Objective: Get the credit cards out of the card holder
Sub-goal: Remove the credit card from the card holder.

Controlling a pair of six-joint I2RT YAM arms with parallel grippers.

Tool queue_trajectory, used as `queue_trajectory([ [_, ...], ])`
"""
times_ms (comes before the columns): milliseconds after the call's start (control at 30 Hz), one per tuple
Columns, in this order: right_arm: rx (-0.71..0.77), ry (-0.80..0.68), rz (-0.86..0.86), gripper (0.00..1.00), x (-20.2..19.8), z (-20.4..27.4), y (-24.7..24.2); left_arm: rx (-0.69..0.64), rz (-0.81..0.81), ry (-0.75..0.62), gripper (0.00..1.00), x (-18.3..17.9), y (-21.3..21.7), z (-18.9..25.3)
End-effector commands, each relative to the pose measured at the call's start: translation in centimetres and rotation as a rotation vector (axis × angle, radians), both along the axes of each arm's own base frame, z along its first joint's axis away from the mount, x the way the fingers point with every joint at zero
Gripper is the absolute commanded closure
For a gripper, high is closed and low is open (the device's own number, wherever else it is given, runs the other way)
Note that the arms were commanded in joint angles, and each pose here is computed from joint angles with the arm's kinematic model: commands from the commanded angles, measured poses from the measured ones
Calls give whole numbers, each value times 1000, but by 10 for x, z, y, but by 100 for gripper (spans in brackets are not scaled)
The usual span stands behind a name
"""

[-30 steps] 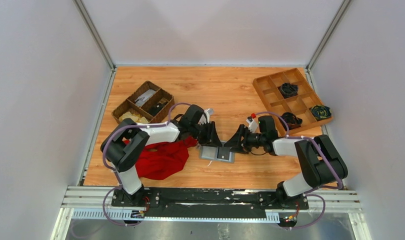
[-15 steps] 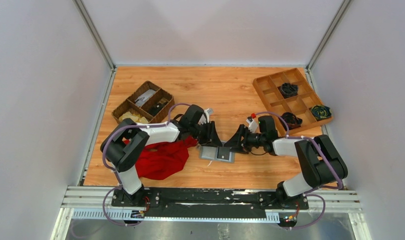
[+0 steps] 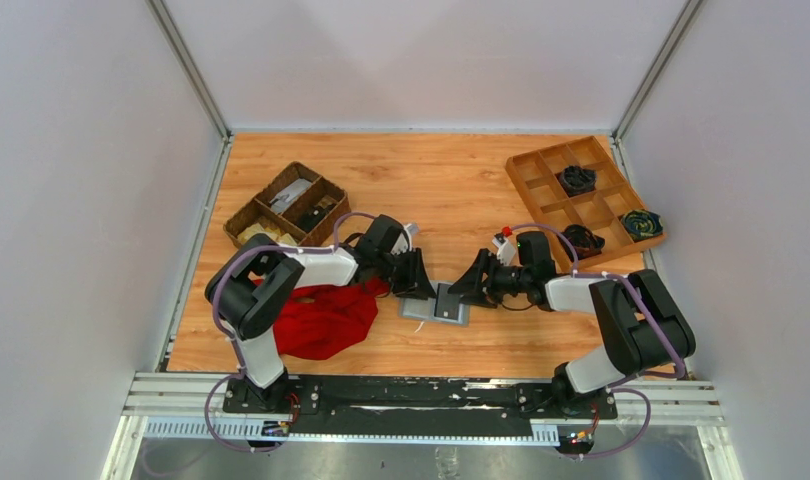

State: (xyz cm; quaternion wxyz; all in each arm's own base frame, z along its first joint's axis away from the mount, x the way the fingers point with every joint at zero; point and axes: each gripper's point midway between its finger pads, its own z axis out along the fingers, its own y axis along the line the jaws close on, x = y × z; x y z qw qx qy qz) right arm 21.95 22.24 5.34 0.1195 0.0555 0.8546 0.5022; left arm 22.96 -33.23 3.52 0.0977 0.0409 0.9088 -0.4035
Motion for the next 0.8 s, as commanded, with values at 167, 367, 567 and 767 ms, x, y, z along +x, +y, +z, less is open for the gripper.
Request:
queue_trajectory([
  [167,7,-2,37,38,-3,4,10,50,4,29,65,-2,14,-25],
  [367,8,6,42,38,-3,1,12,24,-3,7,65,1,10,-13],
  [567,5,-3,38,38,-4,3,12,26,-6,9,65,0,10,-15],
  [767,-56,-47,-1,38,-4,7,3,6,-19,-9,65,1,8,-6],
])
